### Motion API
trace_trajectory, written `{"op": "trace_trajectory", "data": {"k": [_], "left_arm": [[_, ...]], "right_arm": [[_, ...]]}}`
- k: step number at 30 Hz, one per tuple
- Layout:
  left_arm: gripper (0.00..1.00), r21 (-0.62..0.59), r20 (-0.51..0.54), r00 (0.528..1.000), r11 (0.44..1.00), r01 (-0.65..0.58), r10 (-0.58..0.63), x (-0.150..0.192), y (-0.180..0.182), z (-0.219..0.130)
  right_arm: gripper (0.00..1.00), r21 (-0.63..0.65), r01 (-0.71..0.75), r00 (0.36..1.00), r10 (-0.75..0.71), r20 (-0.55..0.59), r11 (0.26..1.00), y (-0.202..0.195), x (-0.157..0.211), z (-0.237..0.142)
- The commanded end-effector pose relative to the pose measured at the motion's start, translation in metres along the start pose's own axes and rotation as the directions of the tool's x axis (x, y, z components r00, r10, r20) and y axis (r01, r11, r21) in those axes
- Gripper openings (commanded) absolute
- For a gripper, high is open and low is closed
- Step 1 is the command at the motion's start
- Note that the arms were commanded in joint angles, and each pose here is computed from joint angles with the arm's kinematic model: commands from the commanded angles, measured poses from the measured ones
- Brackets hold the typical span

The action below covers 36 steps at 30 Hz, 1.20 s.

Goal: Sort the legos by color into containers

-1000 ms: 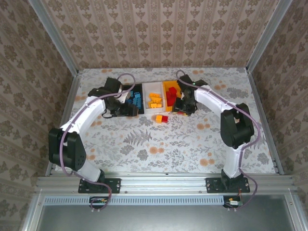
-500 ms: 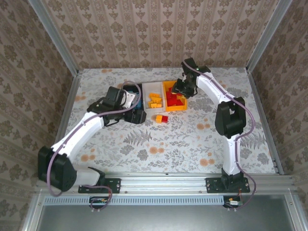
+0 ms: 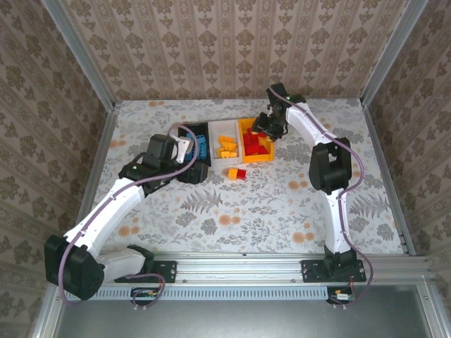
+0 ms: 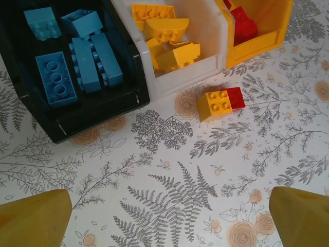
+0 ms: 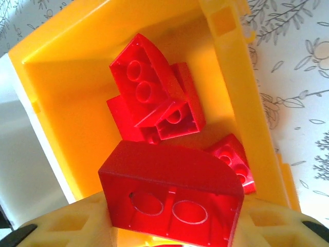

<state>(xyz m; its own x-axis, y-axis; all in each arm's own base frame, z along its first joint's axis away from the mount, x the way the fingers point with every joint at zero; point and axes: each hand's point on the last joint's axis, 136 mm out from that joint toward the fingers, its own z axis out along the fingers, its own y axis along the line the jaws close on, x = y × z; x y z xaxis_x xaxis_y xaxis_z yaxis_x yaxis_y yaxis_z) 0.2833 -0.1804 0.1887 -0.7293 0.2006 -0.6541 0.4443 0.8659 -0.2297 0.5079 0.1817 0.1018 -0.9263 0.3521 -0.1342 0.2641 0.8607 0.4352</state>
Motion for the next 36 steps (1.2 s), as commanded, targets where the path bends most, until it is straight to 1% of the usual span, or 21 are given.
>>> {"op": "trace_trajectory", "data": {"k": [1,15,22,25,27,36], "left_arm": [[1.00,-0.028,-0.010,1.000,0.999,0.024,-0.025,-0.001,0.005,-0.003],[1.00,-0.042,-0.025,0.999,0.998,0.047,-0.048,0.005,0.010,-0.003],[1.00,-0.041,-0.026,0.998,0.998,0.056,-0.057,0.006,0.010,-0.004],[1.00,-0.042,-0.026,0.998,0.998,0.056,-0.057,0.006,0.010,-0.005],[1.00,-0.042,-0.027,0.998,0.997,0.058,-0.059,0.006,0.010,-0.005],[1.00,-0.036,-0.025,0.998,0.997,0.062,-0.063,0.008,0.010,-0.004]], "right_arm": [[0.49,0.020,-0.029,0.998,0.030,-0.049,0.999,-0.008,0.005,0.011],[0.51,0.025,-0.026,0.998,0.027,-0.052,0.999,-0.005,0.001,0.013],[0.55,0.036,-0.025,0.998,0.028,-0.060,0.999,-0.008,0.002,0.014],[0.61,0.041,-0.025,0.998,0.027,-0.060,0.999,-0.009,0.002,0.013],[0.63,0.043,-0.025,0.998,0.027,-0.061,0.999,-0.010,0.003,0.013],[0.63,0.047,-0.022,0.998,0.024,-0.051,0.999,-0.008,0.003,0.004]]}}
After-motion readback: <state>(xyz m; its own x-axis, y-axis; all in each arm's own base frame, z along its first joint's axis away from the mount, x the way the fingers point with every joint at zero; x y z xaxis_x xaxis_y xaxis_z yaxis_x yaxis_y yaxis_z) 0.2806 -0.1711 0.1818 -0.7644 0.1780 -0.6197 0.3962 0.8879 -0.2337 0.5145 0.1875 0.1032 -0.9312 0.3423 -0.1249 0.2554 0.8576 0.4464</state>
